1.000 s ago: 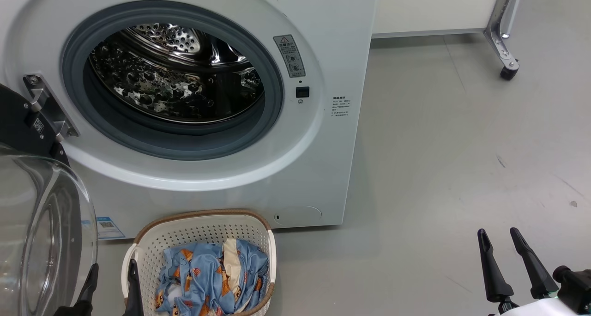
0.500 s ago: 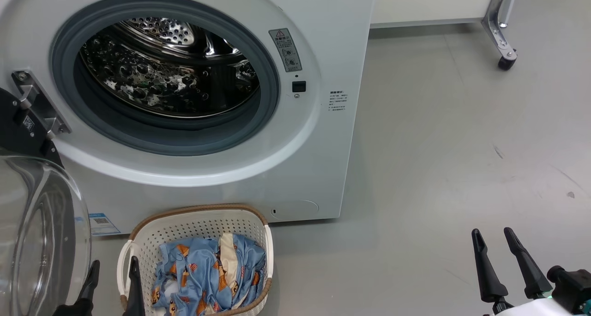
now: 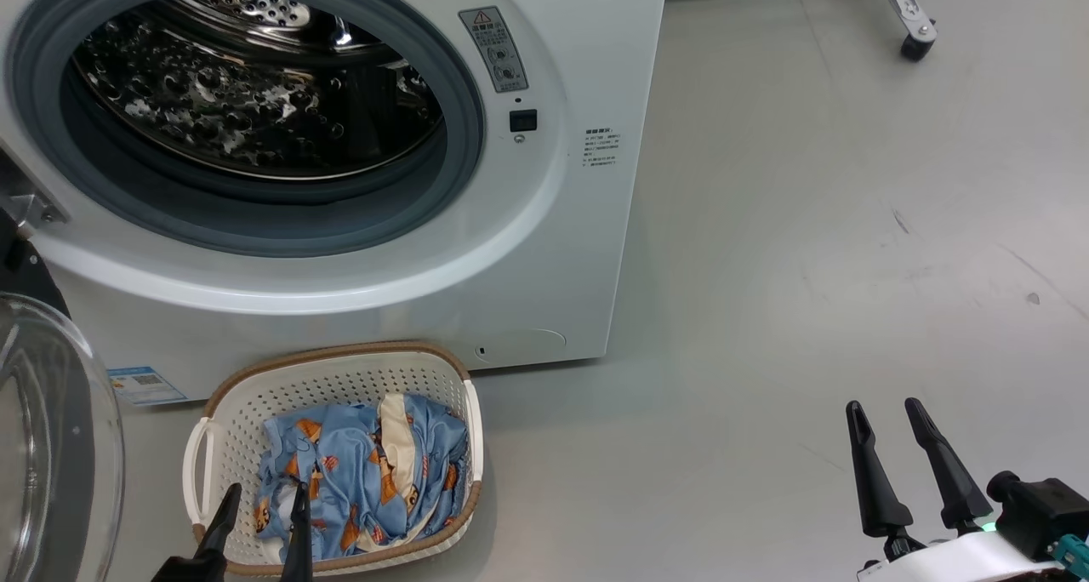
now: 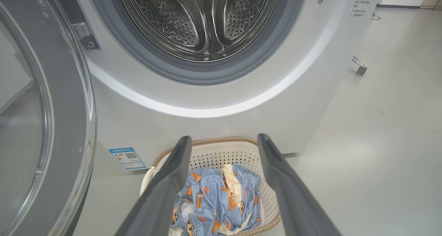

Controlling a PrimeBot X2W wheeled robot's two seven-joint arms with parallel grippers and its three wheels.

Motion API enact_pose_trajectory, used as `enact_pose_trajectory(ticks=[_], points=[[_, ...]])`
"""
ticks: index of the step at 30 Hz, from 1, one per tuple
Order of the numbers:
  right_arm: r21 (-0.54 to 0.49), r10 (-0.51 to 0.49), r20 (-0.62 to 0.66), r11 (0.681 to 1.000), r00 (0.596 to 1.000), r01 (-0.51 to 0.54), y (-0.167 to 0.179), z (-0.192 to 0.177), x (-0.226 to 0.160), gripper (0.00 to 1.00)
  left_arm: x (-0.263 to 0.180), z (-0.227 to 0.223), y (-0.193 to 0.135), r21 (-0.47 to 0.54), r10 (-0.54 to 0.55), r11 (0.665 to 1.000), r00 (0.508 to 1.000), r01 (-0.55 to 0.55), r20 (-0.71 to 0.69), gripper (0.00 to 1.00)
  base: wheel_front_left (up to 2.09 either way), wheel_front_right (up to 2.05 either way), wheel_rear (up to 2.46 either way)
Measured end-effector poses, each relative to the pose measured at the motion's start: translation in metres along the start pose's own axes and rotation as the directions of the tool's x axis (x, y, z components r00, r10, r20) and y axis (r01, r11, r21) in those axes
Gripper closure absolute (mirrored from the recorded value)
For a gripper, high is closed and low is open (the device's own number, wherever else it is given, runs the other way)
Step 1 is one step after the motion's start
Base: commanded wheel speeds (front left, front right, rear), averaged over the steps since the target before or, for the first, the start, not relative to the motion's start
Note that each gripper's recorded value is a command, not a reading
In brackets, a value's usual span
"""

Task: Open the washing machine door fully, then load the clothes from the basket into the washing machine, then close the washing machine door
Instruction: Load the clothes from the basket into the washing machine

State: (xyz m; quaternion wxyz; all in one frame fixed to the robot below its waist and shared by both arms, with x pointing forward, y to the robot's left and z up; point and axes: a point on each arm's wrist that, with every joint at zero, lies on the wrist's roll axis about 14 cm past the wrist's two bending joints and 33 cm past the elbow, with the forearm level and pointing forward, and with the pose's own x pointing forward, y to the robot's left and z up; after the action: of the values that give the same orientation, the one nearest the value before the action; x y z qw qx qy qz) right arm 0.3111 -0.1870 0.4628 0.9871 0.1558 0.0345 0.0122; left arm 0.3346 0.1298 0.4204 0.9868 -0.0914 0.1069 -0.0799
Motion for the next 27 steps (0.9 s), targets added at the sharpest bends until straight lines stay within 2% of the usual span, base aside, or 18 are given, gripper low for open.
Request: enact_pose_trajectory(ticks=[15,22,27], points=[[0.047,-0.034,-0.053,0.998,0.998,0.037,0.003,-0.020,0.026,0.00,0.065,-0.048,-0.003,0.042,-0.043,0.998,0.975,0.054,-0.220,0.00,0.00,0.00,0.00],[0.048,-0.063,-0.082,0.997,0.995,0.067,-0.003,-0.030,0.038,0.00,0.083,-0.095,0.011,0.080,-0.037,0.994,0.908,0.077,-0.417,0.00,0.00,0.00,0.00],[0.042,-0.079,-0.108,0.996,0.991,0.084,-0.009,-0.038,0.047,0.00,0.101,-0.122,0.011,0.066,-0.050,0.993,0.853,0.098,-0.519,0.00,0.00,0.00,0.00]])
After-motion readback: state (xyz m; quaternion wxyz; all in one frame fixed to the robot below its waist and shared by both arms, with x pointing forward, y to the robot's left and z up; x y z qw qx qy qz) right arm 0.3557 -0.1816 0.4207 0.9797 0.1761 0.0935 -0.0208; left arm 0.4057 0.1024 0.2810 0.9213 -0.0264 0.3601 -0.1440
